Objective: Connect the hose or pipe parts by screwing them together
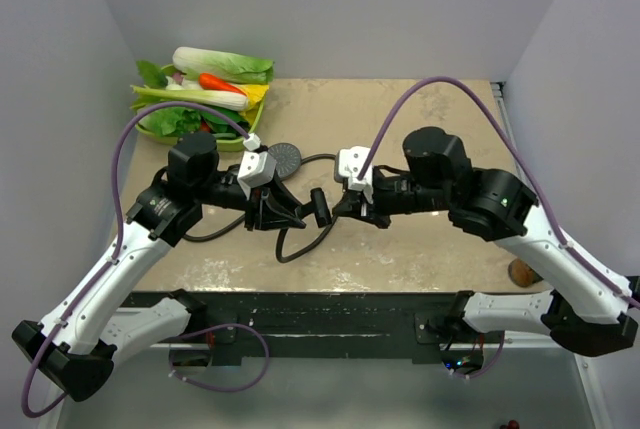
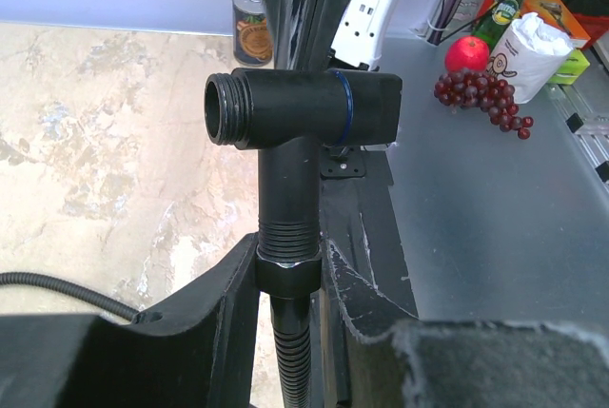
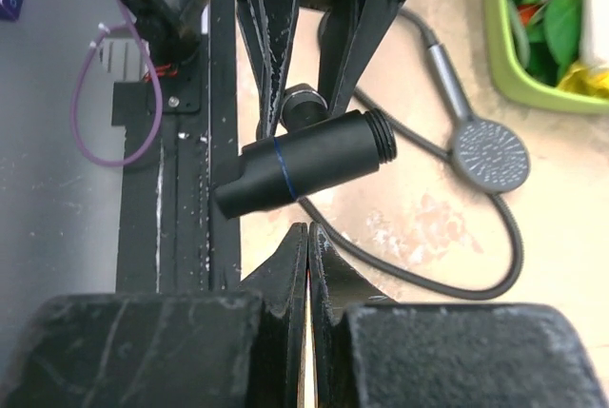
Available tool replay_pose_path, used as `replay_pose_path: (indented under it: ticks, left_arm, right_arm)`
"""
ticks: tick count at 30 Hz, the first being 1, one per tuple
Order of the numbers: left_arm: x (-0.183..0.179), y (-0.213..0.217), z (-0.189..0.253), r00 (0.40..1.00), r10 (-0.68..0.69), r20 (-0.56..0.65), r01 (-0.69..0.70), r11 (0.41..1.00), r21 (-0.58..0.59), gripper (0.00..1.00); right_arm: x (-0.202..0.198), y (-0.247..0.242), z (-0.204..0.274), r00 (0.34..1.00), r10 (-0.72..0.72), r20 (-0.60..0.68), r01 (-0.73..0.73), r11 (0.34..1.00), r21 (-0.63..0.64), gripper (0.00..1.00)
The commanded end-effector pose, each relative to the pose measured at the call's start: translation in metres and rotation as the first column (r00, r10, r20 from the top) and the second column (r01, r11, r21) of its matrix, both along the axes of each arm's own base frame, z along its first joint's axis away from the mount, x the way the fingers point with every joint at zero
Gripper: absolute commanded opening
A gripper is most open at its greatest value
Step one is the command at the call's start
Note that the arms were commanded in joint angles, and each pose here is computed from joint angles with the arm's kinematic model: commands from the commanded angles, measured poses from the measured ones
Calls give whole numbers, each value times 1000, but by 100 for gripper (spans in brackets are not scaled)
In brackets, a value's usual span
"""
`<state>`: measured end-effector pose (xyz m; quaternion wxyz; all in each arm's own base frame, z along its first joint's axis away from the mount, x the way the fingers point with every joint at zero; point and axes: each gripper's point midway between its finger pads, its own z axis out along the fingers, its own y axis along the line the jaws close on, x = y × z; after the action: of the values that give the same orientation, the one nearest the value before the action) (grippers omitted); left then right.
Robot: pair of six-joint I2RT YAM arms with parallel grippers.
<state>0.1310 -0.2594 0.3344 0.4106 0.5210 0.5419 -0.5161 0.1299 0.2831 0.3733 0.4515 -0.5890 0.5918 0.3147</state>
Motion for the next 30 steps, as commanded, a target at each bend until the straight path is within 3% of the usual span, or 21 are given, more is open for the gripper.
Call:
replay_pose_path:
  ticks: [1,14,30]
  left_arm:
    - [-6,2,19,999,-21,47,23,998,-51,0]
    - [-3,2,17,999,-5,46,7,999,-46,0]
    - [-6,3,11,999,-14,49,15,999,-37,0]
  right_arm:
    - [-4,9,-7,999,51,-16,-51,999,-6,0]
    - [-28,29,29,977,211,-26,-206,969,138,0]
    - [-15,49,52,976,214,35,-217,956,199,0]
